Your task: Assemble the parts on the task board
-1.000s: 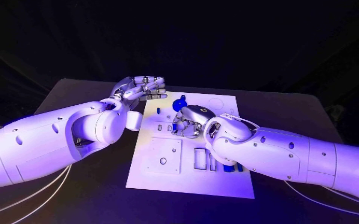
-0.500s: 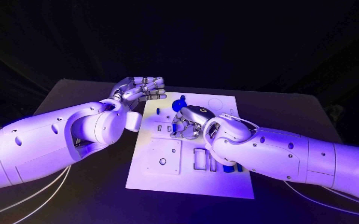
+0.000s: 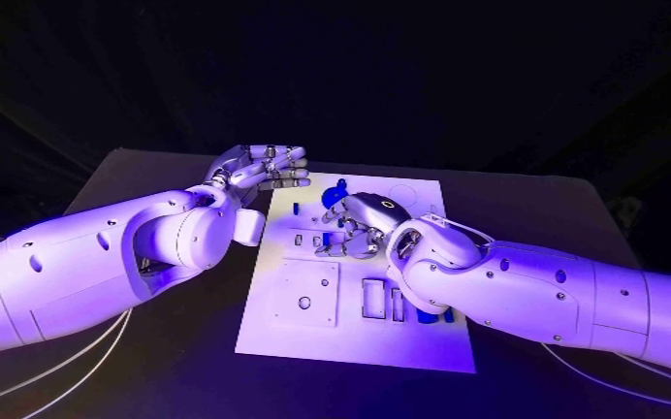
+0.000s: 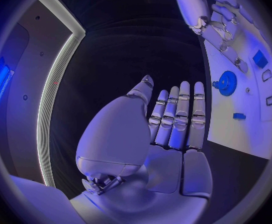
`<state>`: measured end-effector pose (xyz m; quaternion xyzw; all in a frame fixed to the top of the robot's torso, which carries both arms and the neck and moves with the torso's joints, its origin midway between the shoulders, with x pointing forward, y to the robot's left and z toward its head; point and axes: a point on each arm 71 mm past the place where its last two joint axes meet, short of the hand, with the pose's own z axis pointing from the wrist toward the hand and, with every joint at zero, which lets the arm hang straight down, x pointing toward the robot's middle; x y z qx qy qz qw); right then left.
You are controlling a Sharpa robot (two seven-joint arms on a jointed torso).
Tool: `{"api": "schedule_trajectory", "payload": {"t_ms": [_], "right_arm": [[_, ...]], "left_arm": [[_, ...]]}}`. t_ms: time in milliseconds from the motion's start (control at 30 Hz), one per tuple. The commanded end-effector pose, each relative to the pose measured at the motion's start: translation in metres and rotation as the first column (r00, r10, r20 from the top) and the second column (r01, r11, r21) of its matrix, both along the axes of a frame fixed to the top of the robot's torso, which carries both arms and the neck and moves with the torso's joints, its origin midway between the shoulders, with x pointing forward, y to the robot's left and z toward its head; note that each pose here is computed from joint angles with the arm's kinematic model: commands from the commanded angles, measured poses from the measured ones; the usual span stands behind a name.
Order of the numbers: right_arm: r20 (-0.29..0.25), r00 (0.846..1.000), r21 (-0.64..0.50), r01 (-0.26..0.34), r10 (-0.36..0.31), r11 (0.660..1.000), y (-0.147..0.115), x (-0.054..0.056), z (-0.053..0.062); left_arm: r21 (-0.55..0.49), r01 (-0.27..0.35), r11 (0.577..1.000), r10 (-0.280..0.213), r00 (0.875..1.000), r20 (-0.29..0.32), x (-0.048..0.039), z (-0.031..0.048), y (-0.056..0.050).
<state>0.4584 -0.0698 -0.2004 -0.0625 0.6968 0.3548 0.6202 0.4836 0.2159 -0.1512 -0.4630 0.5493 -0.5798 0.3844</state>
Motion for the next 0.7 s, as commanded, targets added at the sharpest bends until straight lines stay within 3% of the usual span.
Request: {"api": "schedule_trajectory", "payload": {"t_ms": [33, 167, 333, 433, 467, 500, 567, 700], "right_arm": [[0.057, 0.998, 0.156, -0.016, 0.007, 0.988, -0.006, -0.002, 0.022], [-0.015, 1.000, 0.196, -0.018, 0.021, 0.980, -0.025, 0.001, 0.042], [-0.118, 0.993, 0.240, 0.018, 0.011, 0.971, -0.059, 0.000, 0.060], [-0.148, 0.989, 0.256, 0.056, -0.018, 0.965, -0.080, 0.000, 0.067], [-0.161, 0.986, 0.262, 0.081, -0.039, 0.962, -0.092, 0.000, 0.070], [-0.161, 0.986, 0.262, 0.081, -0.039, 0.962, -0.092, 0.000, 0.070], [-0.177, 0.982, 0.268, 0.118, -0.072, 0.956, -0.108, 0.000, 0.073], [-0.188, 0.975, 0.269, 0.167, -0.118, 0.949, -0.127, 0.001, 0.075]], "left_arm": [[0.079, 0.076, 0.994, -0.077, 0.997, 0.004, 0.0011, -0.0017, -0.003], [0.197, 0.143, 0.970, -0.142, 0.990, -0.020, 0.0051, -0.0077, -0.003], [0.409, 0.238, 0.881, -0.225, 0.971, -0.081, 0.0105, -0.0167, -0.002], [0.522, 0.267, 0.810, -0.249, 0.963, -0.105, 0.0172, -0.0174, -0.002], [0.584, 0.278, 0.763, -0.256, 0.959, -0.121, 0.0211, -0.0175, -0.003], [0.584, 0.278, 0.763, -0.256, 0.959, -0.121, 0.0211, -0.0175, -0.003], [0.670, 0.281, 0.687, -0.260, 0.956, -0.135, 0.0273, -0.0158, -0.006], [0.769, 0.271, 0.579, -0.247, 0.957, -0.151, 0.0364, -0.0117, -0.014]]}}
